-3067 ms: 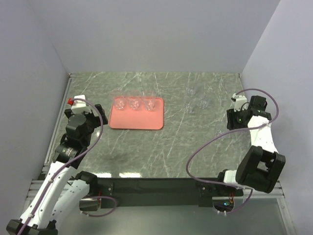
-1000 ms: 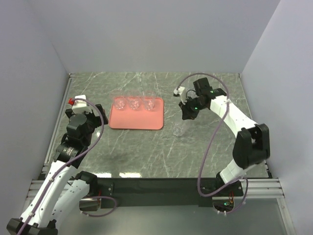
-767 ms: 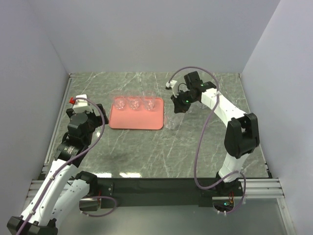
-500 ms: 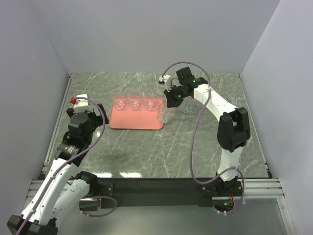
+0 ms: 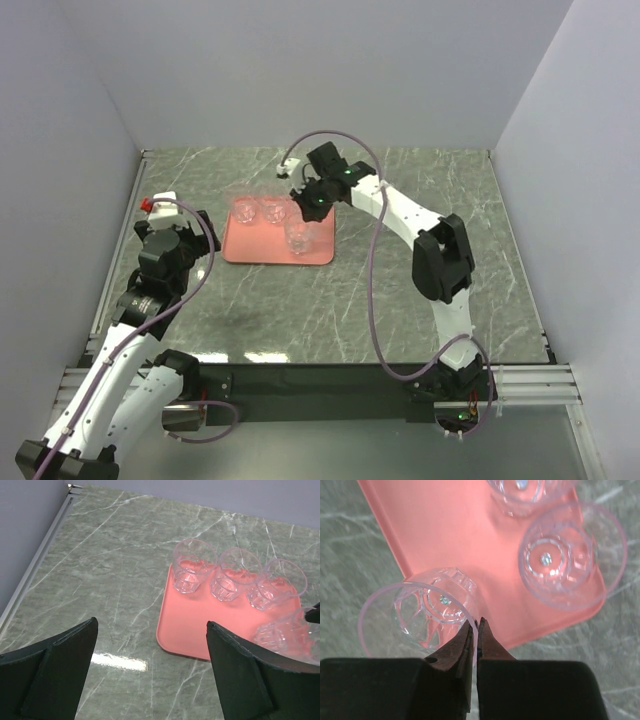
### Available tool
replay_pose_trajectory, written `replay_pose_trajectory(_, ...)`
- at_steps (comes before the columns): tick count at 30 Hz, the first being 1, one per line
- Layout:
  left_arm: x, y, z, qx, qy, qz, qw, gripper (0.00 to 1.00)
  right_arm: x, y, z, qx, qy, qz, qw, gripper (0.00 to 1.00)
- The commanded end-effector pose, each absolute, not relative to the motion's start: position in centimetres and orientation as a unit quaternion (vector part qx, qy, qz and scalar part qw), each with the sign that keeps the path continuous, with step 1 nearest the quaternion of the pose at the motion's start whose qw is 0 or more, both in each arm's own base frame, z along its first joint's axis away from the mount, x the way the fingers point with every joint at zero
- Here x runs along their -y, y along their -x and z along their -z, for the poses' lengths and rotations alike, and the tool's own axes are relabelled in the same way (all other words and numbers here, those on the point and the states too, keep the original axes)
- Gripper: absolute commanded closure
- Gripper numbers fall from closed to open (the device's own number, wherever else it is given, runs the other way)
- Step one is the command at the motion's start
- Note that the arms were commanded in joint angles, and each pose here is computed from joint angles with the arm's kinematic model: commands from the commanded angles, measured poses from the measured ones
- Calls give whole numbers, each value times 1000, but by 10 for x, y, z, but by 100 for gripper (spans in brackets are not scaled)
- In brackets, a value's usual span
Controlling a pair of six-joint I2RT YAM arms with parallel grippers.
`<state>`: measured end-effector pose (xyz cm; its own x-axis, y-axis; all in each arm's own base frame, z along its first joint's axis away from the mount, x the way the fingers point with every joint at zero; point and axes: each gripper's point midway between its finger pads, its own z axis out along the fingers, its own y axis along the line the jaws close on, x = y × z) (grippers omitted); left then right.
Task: Place the glasses into the tray
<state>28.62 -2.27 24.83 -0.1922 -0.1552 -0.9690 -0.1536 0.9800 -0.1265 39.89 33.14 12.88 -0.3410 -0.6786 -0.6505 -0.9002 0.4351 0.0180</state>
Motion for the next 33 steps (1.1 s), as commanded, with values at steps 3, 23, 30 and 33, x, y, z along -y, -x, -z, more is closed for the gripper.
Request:
replay_pose_trajectory(3,6,-282,-267,-740,143,-15,657,5,-385,-412,-156,-800,453,-206,335,100)
replay_pose_trajectory(23,-16,-269,-280,-710,193,-41,676,3,-503,-387,-143,-785,442,-200,386,96)
replay_pose_trajectory(30,-14,-270,-280,-711,189,-38,676,3,-505,-388,-134,-785,445,-190,387,89)
replay_pose_trajectory(33,-14,-270,-279,-712,189,-38,675,3,-505,-392,-135,-784,443,-187,393,89)
